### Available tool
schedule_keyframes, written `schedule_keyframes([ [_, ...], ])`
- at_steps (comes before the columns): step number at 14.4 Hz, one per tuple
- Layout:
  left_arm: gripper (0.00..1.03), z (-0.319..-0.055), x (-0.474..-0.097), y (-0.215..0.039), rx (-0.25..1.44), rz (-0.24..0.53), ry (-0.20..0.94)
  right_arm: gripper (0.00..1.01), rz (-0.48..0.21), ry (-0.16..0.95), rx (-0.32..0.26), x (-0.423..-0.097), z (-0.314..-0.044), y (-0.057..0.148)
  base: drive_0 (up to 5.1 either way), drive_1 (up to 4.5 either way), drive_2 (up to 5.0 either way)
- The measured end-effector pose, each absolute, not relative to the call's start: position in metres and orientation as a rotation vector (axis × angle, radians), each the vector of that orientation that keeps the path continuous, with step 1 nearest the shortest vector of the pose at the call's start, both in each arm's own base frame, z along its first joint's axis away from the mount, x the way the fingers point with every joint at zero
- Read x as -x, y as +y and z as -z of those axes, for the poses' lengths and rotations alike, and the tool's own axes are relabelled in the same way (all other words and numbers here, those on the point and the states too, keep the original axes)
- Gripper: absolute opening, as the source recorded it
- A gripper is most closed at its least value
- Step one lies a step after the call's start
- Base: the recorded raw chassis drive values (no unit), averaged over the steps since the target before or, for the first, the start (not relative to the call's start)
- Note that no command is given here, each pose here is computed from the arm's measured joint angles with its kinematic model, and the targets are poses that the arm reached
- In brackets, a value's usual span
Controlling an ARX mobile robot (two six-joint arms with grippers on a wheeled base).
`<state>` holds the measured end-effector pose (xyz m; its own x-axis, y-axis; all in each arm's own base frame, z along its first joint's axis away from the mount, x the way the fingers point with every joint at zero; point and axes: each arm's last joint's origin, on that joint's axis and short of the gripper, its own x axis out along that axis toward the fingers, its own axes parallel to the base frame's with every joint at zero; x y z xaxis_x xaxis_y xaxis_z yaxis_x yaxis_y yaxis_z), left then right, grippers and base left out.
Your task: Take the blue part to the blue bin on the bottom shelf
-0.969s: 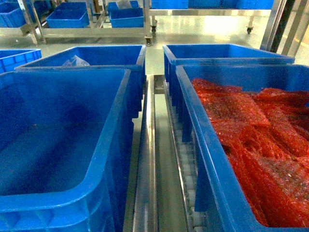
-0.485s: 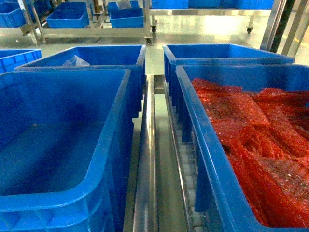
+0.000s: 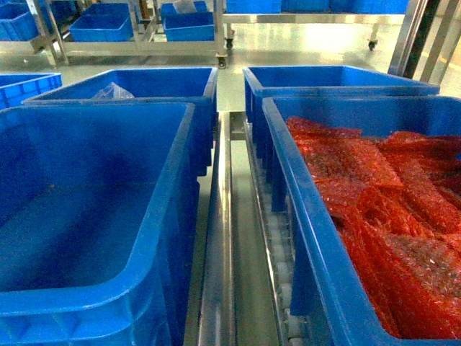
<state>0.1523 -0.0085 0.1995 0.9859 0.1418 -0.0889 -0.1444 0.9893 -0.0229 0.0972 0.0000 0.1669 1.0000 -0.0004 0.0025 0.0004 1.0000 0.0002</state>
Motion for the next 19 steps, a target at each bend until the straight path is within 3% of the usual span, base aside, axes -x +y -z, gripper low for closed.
schedule_keyframes([
  [13, 0.43, -0.199, -0.152, -0.009, 0.029, -0.144, 0.087, 0.98, 0.0, -0.002, 0.0, -0.097, -0.167, 0.0, 0.0, 0.0, 0.0],
  [14, 0.43, -0.197, -0.154, -0.01, -0.02, -0.179, 0.137, 0.98, 0.0, -0.002, 0.0, -0.097, -0.167, 0.0, 0.0, 0.0, 0.0],
  [16, 0.43, -0.211, -0.182, -0.024, -0.058, -0.152, 0.108, 0.98, 0.0, -0.003, 0.0, -0.097, -0.167, 0.0, 0.0, 0.0, 0.0],
  [19, 0.43, -0.211, -0.236, -0.038, -0.052, -0.107, 0.12, 0.98, 0.0, -0.003, -0.001, -0.097, -0.167, 0.0, 0.0, 0.0, 0.0],
])
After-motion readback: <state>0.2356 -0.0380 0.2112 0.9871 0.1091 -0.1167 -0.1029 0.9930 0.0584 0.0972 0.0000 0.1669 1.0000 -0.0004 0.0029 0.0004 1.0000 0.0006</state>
